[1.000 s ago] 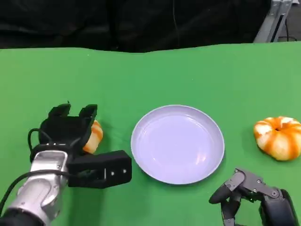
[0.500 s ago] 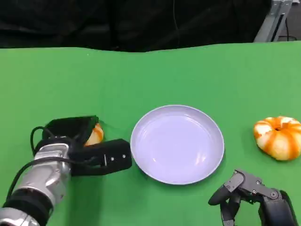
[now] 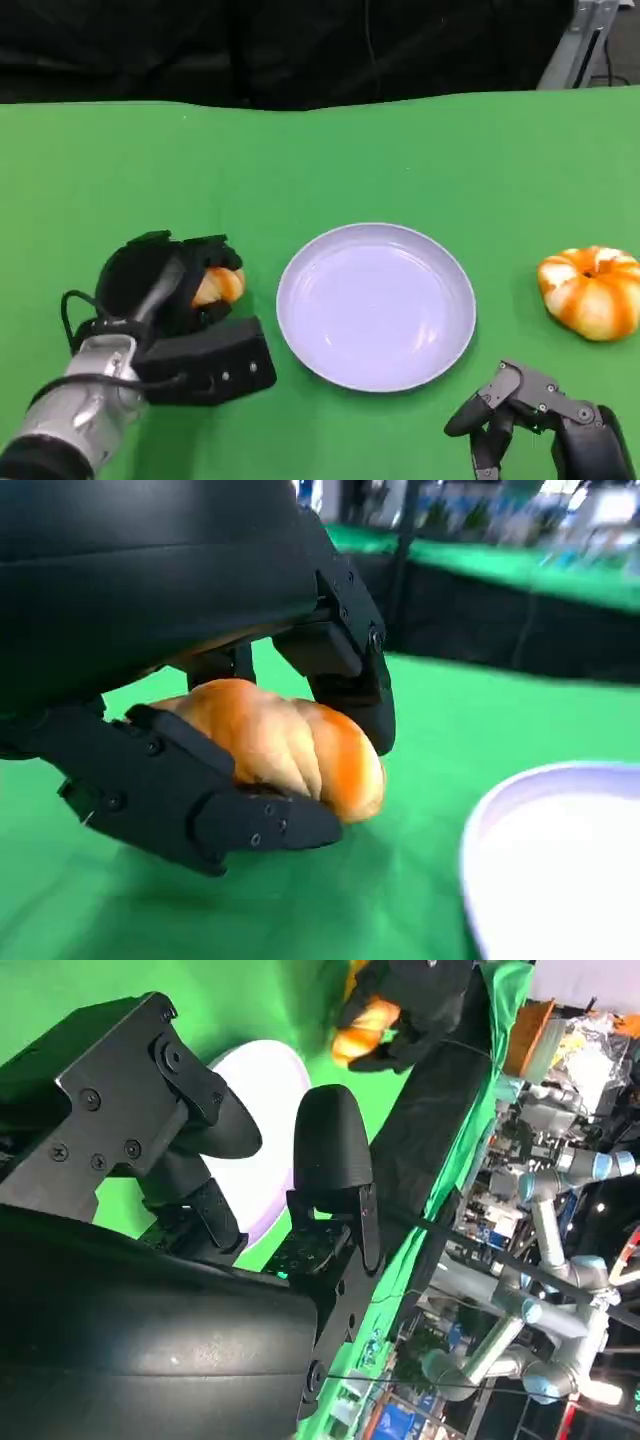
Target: Grasp the bread from the table and place it into the plate.
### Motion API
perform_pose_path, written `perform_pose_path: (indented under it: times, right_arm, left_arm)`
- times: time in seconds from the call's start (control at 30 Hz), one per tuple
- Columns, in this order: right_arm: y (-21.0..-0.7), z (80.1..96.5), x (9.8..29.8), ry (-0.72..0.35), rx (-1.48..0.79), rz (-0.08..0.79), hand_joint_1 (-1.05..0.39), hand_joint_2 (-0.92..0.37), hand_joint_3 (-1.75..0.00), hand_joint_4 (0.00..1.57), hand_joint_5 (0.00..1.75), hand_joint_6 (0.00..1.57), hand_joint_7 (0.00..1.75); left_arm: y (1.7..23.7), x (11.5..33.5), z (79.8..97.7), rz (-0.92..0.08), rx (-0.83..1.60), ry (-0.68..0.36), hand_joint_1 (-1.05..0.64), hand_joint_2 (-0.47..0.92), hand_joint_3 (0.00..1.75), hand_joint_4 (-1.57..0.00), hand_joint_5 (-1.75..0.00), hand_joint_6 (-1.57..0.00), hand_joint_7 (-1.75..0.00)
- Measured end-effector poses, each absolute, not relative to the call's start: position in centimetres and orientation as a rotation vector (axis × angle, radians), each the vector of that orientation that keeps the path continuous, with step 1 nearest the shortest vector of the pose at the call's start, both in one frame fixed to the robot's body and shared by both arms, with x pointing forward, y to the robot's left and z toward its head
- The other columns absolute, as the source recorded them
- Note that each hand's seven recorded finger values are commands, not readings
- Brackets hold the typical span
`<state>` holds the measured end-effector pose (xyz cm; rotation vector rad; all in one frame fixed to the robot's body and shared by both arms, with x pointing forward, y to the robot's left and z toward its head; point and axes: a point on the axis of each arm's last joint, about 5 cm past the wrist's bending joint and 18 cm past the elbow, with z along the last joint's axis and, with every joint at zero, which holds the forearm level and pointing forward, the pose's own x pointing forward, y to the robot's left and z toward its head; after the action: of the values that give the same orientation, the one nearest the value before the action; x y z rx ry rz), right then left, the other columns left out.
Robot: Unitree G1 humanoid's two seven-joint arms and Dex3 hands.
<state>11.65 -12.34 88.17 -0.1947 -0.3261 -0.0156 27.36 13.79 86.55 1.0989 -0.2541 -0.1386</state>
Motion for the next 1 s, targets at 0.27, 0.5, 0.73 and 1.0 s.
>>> perform_pose_path:
  times: [0.27,0.5,0.73,1.0]
  right_arm:
    - [-12.3,88.2,11.8,-0.33,-0.196,-0.016,0.08,-0.31,-1.41,0.9,1.73,0.82,1.35]
    - [-12.3,88.2,11.9,-0.334,-0.195,-0.013,0.09,-0.31,-1.4,0.89,1.74,0.82,1.35]
    - [-12.3,88.0,11.9,-0.327,-0.195,-0.011,0.08,-0.31,-1.42,0.89,1.74,0.82,1.36]
    - [-12.2,88.0,11.8,-0.322,-0.194,-0.012,0.08,-0.3,-1.44,0.9,1.75,0.82,1.35]
  left_arm:
    - [13.7,27.0,88.0,-0.083,1.054,-0.394,-0.11,0.35,1.15,-0.87,-1.75,-1.03,-0.89]
    - [12.2,26.6,89.3,-0.117,0.948,-0.533,-0.14,0.34,1.23,-0.89,-1.75,-1.01,-0.94]
    - [9.1,26.4,90.4,-0.206,0.869,-0.588,-0.13,0.26,1.36,-0.91,-1.75,-0.88,-1.32]
    - [5.2,26.8,90.5,-0.307,0.815,-0.569,-0.14,0.25,1.34,-0.9,-1.75,-0.73,-1.73]
